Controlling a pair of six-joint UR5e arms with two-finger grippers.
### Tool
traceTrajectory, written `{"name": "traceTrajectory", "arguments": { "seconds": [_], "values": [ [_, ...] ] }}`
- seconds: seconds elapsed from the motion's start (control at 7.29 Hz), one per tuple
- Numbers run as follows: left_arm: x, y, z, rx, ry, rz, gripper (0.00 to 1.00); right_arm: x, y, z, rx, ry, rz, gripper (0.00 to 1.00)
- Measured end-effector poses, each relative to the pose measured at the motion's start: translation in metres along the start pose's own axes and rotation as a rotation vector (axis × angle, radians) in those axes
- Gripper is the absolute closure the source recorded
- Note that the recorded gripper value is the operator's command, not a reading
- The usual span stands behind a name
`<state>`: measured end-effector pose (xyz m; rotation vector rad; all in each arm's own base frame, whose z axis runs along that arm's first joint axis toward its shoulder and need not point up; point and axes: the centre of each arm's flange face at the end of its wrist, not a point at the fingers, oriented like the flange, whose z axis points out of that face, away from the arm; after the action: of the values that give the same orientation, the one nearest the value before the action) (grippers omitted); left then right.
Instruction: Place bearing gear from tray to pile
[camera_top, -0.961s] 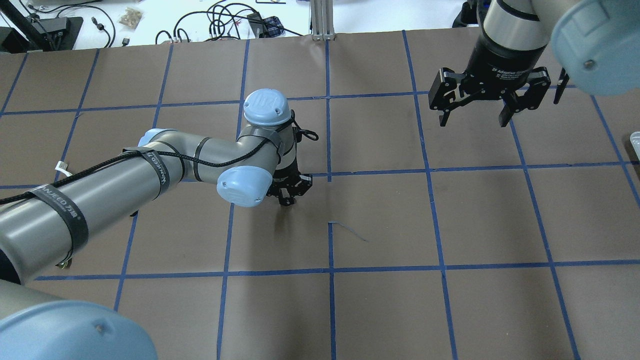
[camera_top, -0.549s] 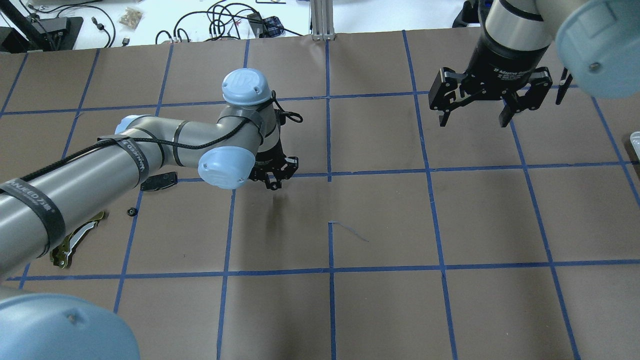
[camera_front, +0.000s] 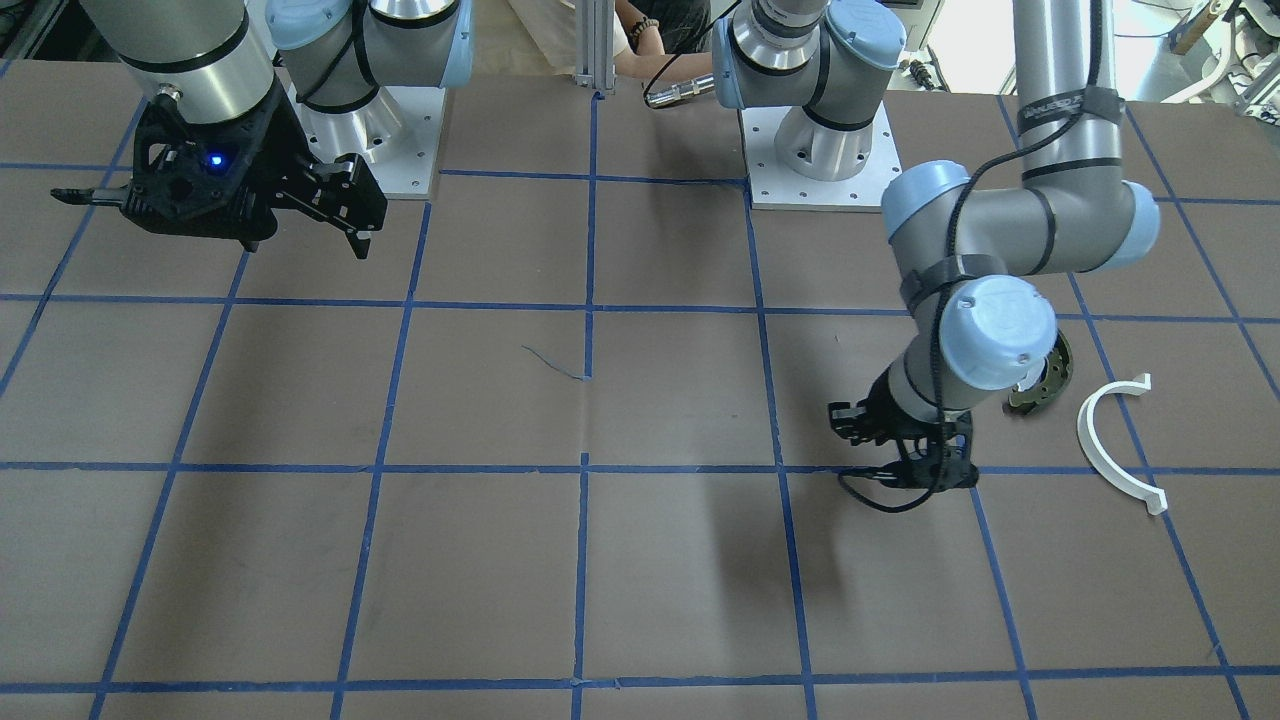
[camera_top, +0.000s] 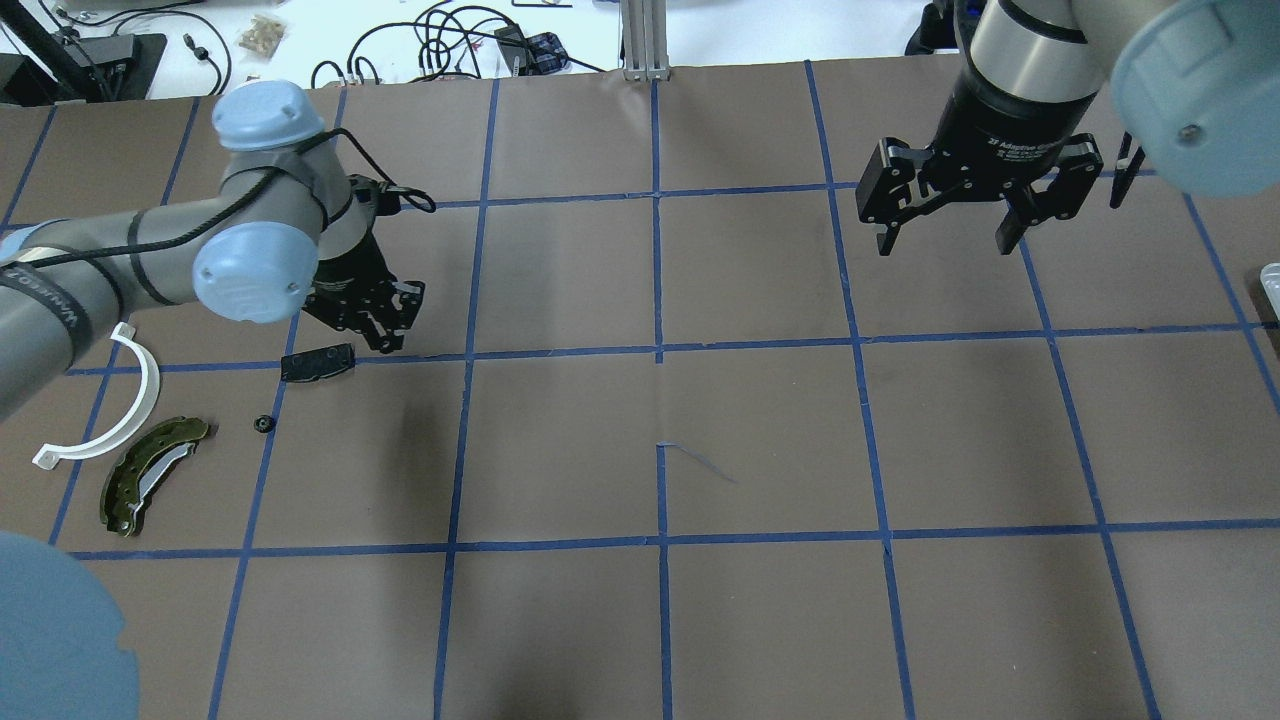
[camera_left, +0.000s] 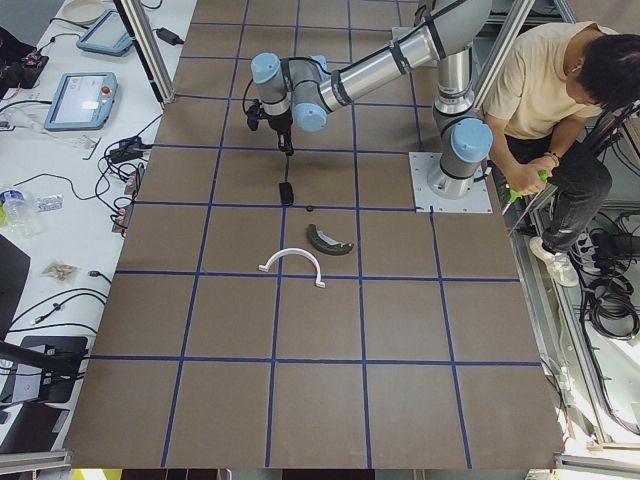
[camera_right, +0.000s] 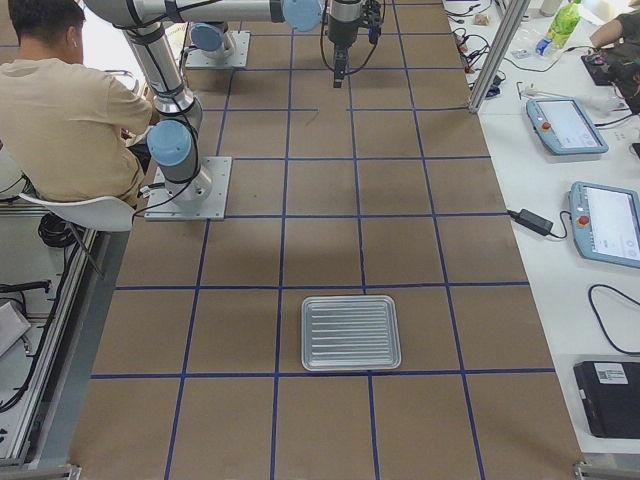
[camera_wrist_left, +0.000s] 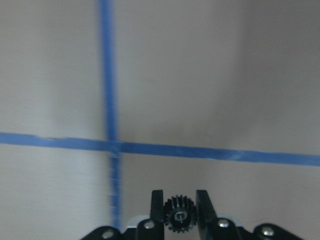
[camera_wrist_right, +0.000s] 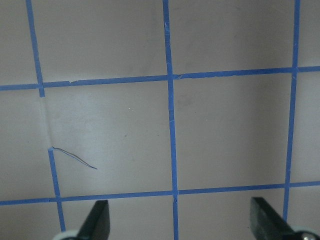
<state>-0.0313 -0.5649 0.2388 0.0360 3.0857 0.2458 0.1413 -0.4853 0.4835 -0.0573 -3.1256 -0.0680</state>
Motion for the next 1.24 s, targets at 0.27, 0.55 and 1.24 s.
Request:
{"name": "traceTrajectory", "arguments": {
  "seconds": [0.27, 0.55, 1.24],
  "values": [
    [-0.094, 0.026, 0.024, -0.049, 0.032, 0.063, 1.00, 0.000, 0.000, 0.001, -0.008, -0.001, -0.017, 0.00],
    [-0.150, 0.045, 0.043, -0.059, 0.061, 0.093, 1.00, 0.001, 0.002, 0.003, -0.026, -0.003, -0.018, 0.00],
    [-0.168, 0.048, 0.059, -0.039, 0.056, 0.109, 0.01, 0.002, 0.001, 0.002, -0.017, -0.002, -0.019, 0.00]
  ]
}}
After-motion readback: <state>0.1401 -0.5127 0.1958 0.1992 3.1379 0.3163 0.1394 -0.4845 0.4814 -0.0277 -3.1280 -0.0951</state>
